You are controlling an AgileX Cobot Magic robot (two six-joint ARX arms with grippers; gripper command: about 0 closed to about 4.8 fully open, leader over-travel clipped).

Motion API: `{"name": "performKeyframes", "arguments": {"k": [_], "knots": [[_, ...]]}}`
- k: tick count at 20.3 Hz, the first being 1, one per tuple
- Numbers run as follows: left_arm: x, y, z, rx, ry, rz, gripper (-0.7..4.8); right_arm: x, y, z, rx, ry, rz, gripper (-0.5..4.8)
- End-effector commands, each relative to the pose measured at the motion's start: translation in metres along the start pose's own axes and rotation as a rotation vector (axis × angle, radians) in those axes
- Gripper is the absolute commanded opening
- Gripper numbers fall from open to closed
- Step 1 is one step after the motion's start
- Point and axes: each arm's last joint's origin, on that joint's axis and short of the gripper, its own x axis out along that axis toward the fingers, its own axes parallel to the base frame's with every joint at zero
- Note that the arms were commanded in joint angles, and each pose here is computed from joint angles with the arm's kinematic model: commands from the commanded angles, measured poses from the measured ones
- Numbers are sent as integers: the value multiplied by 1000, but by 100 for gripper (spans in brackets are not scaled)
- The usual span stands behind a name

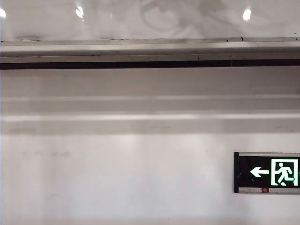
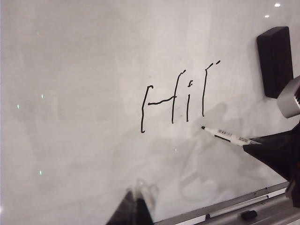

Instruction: Take a marker from the whiteboard tray, write "Hi!" on the whiteboard, and then put the marker back vertically into the whiteboard tray.

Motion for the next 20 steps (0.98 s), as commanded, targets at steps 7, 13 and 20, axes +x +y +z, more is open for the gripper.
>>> {"name": "performKeyframes", "arguments": {"k": [7,13,20], "knots": [[-1,0,3,-1,-18,-3,-5,1,-1,4,25,-33,-51,-1],[-1,0,3,-1,-17,-3,-5,-1,-2,5,27,-34,-69,-1],[-1,0,3,-1,-17,-3,-5,-1,-3,5,28,-33,-78,-1]]}}
